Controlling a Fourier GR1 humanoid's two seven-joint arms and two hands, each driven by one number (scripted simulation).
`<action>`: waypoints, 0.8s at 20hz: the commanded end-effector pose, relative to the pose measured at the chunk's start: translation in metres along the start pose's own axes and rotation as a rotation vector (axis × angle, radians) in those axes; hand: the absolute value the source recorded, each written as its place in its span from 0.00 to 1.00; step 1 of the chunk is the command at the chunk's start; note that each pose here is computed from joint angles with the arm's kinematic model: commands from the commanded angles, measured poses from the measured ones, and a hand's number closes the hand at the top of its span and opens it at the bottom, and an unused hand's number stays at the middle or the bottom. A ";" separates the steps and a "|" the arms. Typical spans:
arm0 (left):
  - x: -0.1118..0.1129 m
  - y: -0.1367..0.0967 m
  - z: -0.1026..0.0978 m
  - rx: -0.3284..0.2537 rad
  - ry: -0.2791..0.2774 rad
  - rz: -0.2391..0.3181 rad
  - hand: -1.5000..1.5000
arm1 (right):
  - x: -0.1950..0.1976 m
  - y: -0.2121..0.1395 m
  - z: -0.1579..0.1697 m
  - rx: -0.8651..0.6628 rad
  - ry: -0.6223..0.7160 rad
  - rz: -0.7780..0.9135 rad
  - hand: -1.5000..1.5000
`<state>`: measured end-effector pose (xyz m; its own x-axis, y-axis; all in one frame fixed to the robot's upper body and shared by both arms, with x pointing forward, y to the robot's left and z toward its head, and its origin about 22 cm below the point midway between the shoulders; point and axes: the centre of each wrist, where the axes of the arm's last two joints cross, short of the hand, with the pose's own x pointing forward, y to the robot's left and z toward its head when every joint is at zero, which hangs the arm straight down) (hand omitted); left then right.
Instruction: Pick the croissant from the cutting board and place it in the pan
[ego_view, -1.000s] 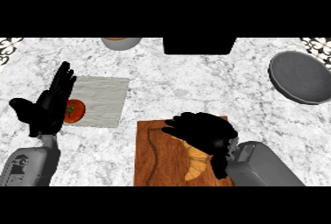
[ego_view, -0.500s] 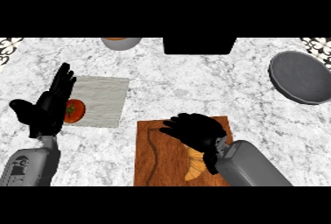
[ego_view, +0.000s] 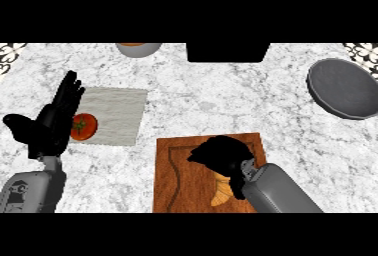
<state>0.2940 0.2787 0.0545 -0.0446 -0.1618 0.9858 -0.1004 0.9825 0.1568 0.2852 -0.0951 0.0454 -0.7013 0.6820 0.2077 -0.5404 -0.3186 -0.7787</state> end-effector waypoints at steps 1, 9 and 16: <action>0.006 -0.014 0.002 0.007 -0.018 0.001 0.50 | -0.011 0.010 -0.006 0.040 -0.108 0.009 1.00; -0.014 -0.003 0.011 0.004 0.023 0.012 0.50 | 0.009 0.015 -0.005 0.002 -0.132 0.065 1.00; 0.001 -0.002 -0.003 0.011 -0.009 0.001 0.50 | -0.030 0.009 0.002 -0.216 0.169 -0.153 1.00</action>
<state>0.2983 0.2766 0.0450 -0.0478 -0.1633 0.9854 -0.1015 0.9822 0.1579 0.2907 -0.1029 0.0376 -0.7176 0.6591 0.2248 -0.4799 -0.2340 -0.8456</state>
